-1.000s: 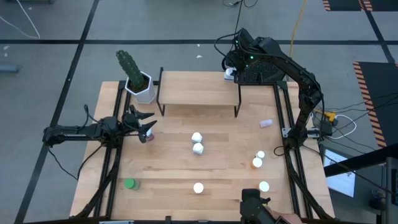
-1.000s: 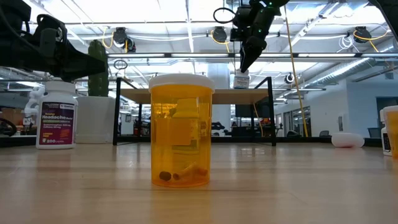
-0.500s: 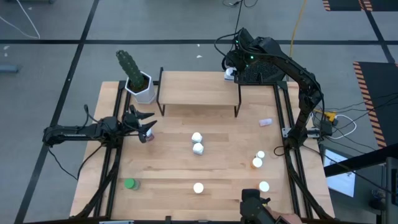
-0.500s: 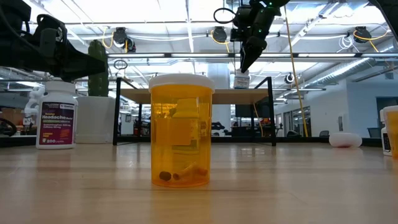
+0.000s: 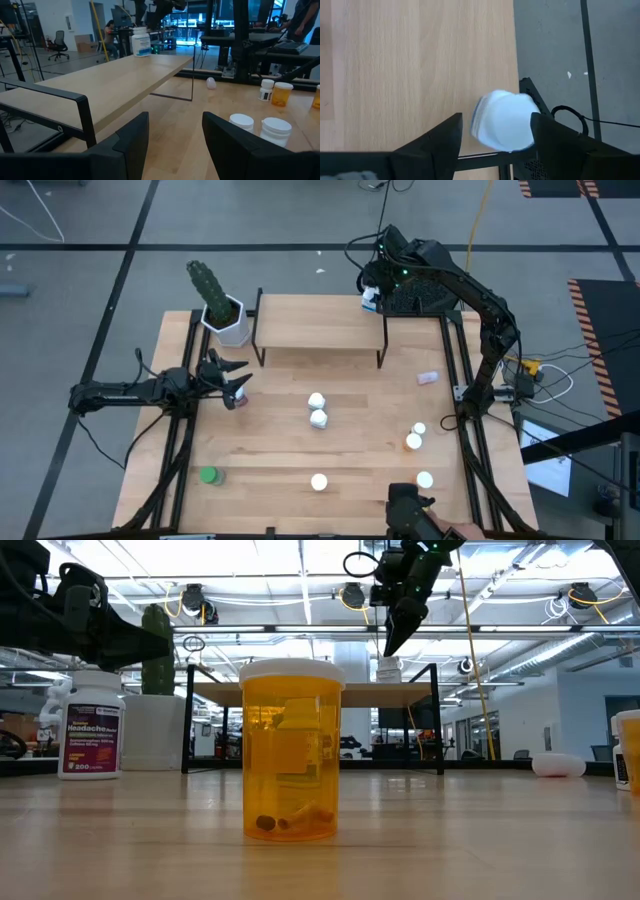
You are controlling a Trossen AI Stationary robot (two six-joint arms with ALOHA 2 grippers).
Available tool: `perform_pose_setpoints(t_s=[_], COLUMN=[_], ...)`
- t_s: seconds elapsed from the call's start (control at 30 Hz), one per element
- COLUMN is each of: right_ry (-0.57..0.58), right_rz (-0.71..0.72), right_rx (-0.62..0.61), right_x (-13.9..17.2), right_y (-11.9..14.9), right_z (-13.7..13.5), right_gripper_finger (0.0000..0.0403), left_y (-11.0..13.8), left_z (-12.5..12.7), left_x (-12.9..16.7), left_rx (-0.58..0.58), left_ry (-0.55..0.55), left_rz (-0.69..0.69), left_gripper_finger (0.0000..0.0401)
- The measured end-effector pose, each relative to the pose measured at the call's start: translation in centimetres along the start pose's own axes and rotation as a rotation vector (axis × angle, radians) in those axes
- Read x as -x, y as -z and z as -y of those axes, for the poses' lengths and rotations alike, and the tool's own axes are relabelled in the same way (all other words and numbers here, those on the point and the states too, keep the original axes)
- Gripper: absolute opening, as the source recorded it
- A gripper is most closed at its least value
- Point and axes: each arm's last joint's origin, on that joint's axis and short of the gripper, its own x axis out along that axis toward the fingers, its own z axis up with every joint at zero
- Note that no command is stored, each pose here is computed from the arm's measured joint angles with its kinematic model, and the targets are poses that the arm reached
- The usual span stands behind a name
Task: Pick and place medicine bottles onto shelf by color
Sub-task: Put the top right white and blue pill bottle on the shelf
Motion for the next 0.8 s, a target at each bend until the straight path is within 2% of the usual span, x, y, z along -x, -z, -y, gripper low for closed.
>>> perform_pose_setpoints(t_s=[0.2, 0.3, 0.4, 0.57, 0.63, 0.8], right_ry=[0.016, 0.034, 0.048, 0.033, 0.070, 0.261], right_rz=[0.016, 0.034, 0.064, 0.088, 0.063, -0.037], right_rx=[0.000, -0.043, -0.175, -0.575, -0.620, -0.614], right_x=[0.1, 0.7, 1.4, 1.6, 1.4, -0.2], right_y=[-0.1, -0.2, -0.4, -0.9, -1.1, -1.3], right_z=[0.1, 0.0, -0.1, -0.7, -1.1, -2.1], right_gripper_finger=[0.0231, 0.0231, 0.0231, 0.0231, 0.0231, 0.0231], left_y=[0.0, 0.0, 0.0, 0.0, 0.0, 0.0], left_z=[0.0, 0.0, 0.0, 0.0, 0.0, 0.0], left_x=[0.0, 0.0, 0.0, 0.0, 0.0, 0.0], left_rx=[0.000, 0.000, 0.000, -0.007, -0.013, -0.018], left_ry=[0.000, 0.000, 0.000, 0.000, 0.000, 0.000], left_rz=[0.000, 0.000, 0.001, 0.000, 0.001, 0.000], left_gripper_finger=[0.0189, 0.0189, 0.0189, 0.0189, 0.0189, 0.0189])
